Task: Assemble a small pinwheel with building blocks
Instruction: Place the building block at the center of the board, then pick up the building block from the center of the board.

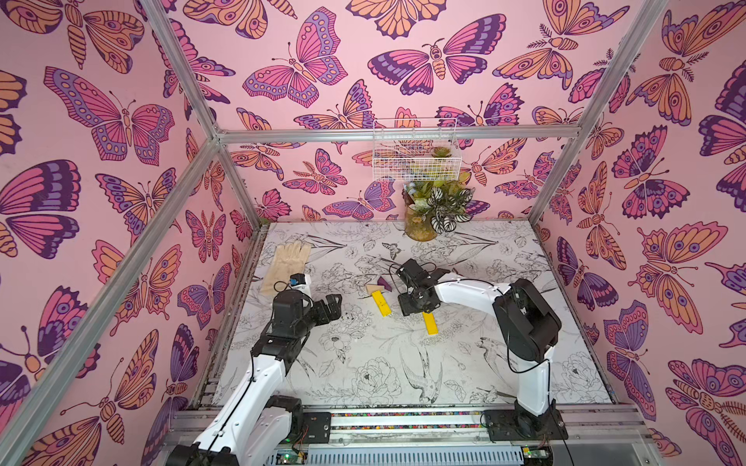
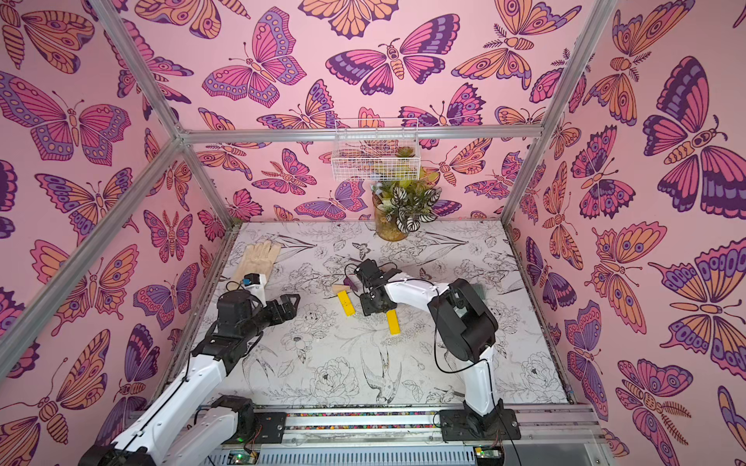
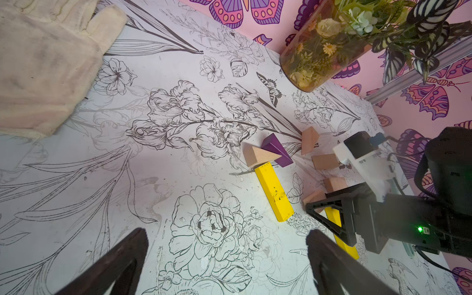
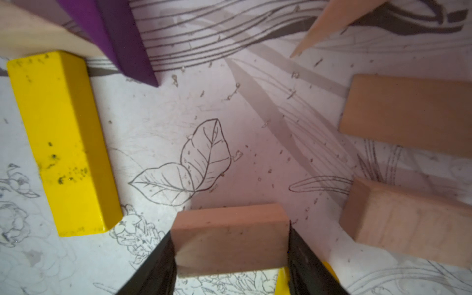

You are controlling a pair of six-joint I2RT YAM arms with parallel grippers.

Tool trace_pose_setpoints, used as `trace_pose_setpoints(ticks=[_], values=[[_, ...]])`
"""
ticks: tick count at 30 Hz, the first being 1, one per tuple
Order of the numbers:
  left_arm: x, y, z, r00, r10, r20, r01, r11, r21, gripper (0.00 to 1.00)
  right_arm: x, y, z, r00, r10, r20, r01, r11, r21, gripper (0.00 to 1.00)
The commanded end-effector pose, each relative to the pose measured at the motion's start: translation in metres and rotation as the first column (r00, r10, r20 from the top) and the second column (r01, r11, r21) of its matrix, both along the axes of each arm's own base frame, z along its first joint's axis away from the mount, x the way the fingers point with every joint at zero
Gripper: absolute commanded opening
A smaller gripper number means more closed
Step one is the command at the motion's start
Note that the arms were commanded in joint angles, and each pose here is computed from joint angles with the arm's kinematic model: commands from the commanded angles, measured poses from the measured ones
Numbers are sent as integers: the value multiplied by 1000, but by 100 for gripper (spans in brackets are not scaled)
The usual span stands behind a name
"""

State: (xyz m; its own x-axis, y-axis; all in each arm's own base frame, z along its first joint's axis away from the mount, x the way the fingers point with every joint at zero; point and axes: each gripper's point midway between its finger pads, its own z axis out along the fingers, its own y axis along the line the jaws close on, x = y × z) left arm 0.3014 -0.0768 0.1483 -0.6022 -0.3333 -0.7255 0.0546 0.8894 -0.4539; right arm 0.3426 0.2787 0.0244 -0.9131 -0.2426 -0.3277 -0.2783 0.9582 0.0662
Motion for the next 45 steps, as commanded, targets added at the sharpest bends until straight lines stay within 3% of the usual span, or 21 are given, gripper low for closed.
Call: trace_pose_setpoints(ticks=[1,17,28,33,45], values=[[-1,1,-4,1000,9,-19,-9,1000,4,100,-1,0,-5,999,-41,-19,41,999,-13,60],[-3,-2,-7,1000,4,-30,-4,1000,2,100,7,6,19,1000,-2,8,3,1000,-14,78],[-2,-1,-7,1000,10,-29,-10,1000,4,100,22,-44,49,986,-149,77,154,987,-53,81],[-3,-2,-9,999,11,-33,-11,1000,2,100,29,-72,39,973,-220,71,226,971,-83,83],[-5,-3,-9,999,6,-34,-7,1000,-8,100,38,-92,-1,955,-295,16,295,948,-123,84]])
